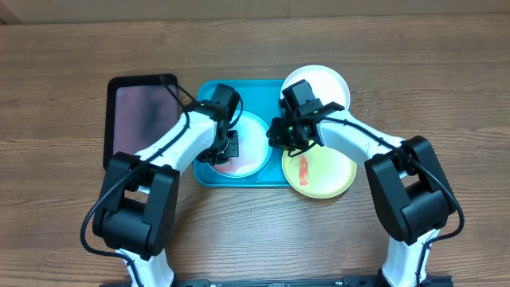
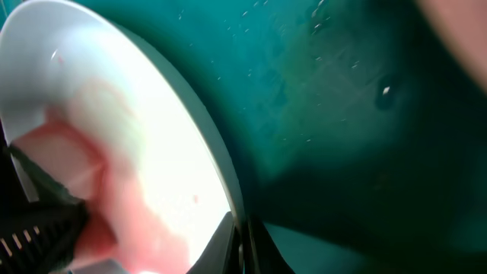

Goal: Clean dirty plates on tray and stack at the side
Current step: 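Scrub the light blue plate with the sponge while the right gripper holds its rim, then lift the sponge away and carry the light blue plate right off the tray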

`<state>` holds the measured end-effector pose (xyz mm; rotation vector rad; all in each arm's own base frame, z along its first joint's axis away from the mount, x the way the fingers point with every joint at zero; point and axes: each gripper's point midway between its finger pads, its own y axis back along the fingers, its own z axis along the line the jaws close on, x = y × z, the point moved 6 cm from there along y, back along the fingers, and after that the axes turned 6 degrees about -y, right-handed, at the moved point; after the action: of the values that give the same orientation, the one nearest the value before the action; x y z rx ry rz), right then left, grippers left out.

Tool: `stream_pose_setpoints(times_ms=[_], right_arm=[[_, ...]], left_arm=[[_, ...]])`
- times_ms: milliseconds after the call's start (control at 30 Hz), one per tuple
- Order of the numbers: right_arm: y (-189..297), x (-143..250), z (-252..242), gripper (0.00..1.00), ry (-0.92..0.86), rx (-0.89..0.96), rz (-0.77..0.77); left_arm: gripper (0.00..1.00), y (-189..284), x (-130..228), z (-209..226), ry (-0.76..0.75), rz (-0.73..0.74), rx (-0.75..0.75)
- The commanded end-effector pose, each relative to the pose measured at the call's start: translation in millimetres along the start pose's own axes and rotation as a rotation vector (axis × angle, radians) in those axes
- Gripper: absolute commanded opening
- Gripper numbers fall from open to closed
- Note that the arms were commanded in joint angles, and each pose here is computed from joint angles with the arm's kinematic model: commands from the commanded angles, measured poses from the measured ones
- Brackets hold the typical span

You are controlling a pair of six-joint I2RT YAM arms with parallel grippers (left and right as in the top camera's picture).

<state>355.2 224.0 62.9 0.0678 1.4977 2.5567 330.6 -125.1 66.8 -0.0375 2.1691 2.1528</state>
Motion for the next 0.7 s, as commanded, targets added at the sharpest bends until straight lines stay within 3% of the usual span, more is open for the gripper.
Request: stream_pose_setpoints(times_ms=[0, 133, 400, 667], right_arm=[[-3, 0, -9, 0.04, -0.015, 0.039, -0.004], [-3, 1, -10, 0.04, -0.015, 0.041, -0.001], [-3, -1, -9, 0.04, -0.013, 0.037, -0.007], [-3, -4, -6, 0.12, -0.003, 0.021, -0.026]], left_arm=[[0.04, 1, 8, -43, -0.193, 0.054, 0.36], [0.04, 17, -18, -44, -0.192, -0.036, 0.354], [0.04, 108, -82, -18, -0.054, -0.233, 0.127], [0.04, 129, -87, -15, -0.015, -0.252, 0.104]])
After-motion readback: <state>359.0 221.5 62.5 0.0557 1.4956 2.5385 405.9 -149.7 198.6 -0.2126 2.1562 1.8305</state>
